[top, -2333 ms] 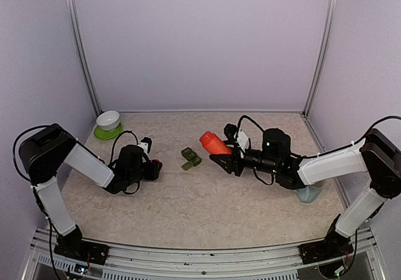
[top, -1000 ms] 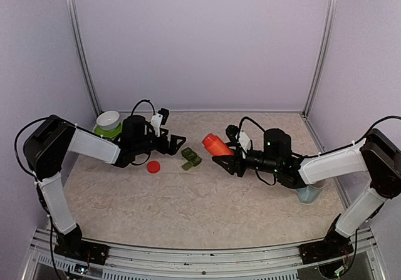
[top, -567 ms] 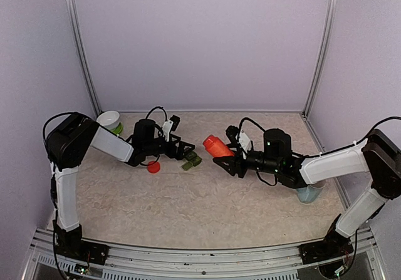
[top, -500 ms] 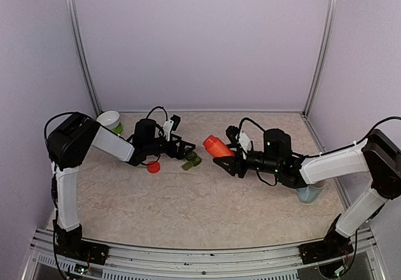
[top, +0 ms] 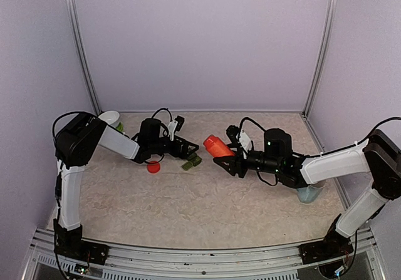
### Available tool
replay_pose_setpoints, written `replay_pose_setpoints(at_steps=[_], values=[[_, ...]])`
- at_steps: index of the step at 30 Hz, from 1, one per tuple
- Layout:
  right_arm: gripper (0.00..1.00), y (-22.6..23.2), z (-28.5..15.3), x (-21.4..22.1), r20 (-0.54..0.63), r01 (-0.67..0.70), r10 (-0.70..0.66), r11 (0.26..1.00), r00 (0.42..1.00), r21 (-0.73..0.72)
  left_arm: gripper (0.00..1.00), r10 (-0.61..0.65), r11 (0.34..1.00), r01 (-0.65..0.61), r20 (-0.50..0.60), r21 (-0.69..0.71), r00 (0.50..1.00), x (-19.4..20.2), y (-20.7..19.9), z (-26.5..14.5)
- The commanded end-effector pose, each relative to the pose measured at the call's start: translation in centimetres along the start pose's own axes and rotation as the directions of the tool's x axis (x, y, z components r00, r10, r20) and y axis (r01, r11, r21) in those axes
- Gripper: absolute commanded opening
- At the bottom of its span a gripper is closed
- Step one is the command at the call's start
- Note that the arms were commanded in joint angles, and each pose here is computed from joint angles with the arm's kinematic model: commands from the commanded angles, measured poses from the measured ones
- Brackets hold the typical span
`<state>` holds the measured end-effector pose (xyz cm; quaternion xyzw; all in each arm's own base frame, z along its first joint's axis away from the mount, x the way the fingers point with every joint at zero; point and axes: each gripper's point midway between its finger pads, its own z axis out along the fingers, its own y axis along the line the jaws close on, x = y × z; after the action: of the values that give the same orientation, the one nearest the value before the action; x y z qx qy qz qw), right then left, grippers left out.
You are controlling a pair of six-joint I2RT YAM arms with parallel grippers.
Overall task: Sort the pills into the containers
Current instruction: Move the pill container to the center of the board.
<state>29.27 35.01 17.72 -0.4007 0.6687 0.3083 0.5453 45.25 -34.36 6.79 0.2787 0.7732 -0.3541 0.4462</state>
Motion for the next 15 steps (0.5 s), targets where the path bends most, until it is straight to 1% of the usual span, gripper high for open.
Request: replay_pose_setpoints(at_steps=[1, 4, 8, 15], values=[[0.3, -0.2, -0.8, -1.5, 0.043, 0.002, -0.002, 1.0, 0.999, 0.003, 0.98, -0.045, 0.998, 0.047, -0.042, 0.052, 0.998, 0.8, -0.6, 1.0], [0.3, -0.1, -0.8, -1.5, 0.044, 0.003, -0.003, 1.0, 0.999, 0.002, 0.97, -0.069, 0.995, 0.073, -0.075, 0.064, 0.995, 1.4, -0.5, 1.6], [0.3, -0.1, -1.0, -1.7, 0.049, 0.005, -0.005, 1.0, 0.999, 0.001, 0.92, -0.089, 0.992, 0.098, -0.111, 0.085, 0.99, 2.5, -0.7, 2.1], [0.3, -0.1, -1.1, -1.8, 0.051, 0.006, -0.007, 1.0, 0.999, 0.004, 0.87, -0.065, 0.985, 0.076, -0.073, 0.153, 0.995, 3.2, -2.9, 0.8]])
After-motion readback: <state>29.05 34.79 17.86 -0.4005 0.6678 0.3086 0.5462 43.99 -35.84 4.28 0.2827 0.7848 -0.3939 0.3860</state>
